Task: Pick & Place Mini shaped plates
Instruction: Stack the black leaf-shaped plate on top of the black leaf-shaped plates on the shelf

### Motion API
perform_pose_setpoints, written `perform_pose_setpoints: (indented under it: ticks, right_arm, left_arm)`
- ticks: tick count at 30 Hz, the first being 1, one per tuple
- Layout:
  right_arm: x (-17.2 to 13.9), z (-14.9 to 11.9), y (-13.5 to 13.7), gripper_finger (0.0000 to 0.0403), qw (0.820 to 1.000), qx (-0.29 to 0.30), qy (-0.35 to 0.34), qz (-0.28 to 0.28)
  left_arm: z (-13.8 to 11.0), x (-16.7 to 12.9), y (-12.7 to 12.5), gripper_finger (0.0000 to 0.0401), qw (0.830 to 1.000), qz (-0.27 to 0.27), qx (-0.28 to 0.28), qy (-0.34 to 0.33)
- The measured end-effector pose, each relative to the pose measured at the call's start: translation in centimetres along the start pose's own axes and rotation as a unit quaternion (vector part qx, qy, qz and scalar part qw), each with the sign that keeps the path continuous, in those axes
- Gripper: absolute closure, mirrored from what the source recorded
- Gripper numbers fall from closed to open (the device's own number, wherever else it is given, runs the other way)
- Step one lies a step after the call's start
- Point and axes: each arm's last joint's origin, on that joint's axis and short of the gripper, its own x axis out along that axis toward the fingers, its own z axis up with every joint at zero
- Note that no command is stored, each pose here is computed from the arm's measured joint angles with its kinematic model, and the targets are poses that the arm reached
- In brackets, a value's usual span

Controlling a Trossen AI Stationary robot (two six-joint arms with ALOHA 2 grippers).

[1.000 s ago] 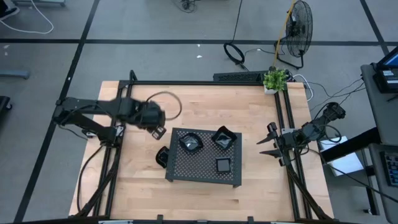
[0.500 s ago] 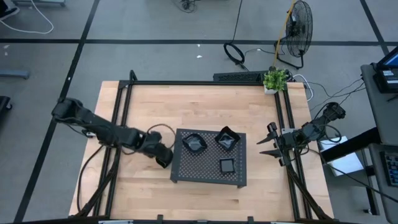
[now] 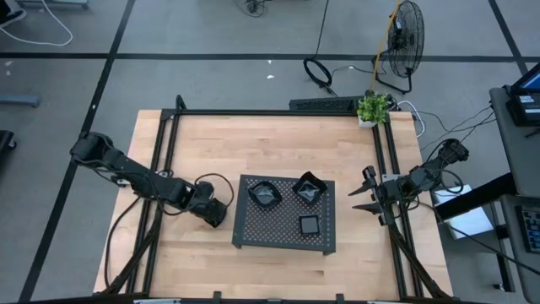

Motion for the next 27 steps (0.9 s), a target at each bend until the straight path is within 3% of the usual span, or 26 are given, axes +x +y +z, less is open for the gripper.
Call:
perform_pose_setpoints:
  ticks: [3, 12, 17, 23, 27]
  right_arm:
    - [0.0, 0.0, 0.0, 0.0238, 1.0, 0.0, 0.0, 0.0]
    - [0.0, 0.0, 0.0, 0.0238, 1.0, 0.0, 0.0, 0.0]
    - [0.0, 0.0, 0.0, 0.0238, 1.0, 0.0, -0.001, 0.0]
    - [0.0, 0.0, 0.0, 0.0238, 1.0, 0.0, 0.0, 0.0]
    - [0.0, 0.0, 0.0, 0.0238, 1.0, 0.0, 0.0, 0.0]
  left_arm:
    - [0.3, 0.0, 0.2, 0.0234, 1.0, 0.014, 0.024, 0.001]
    - [0.9, -1.2, 0.6, 0.0261, 0.999, 0.036, 0.015, 0.014]
    - [1.0, -2.1, 0.9, 0.0274, 0.999, 0.038, 0.001, 0.004]
    - [0.9, -1.8, 1.8, 0.0272, 0.995, 0.095, -0.023, 0.001]
    - [0.8, -1.4, 2.1, 0.0272, 0.994, 0.101, -0.034, 0.0]
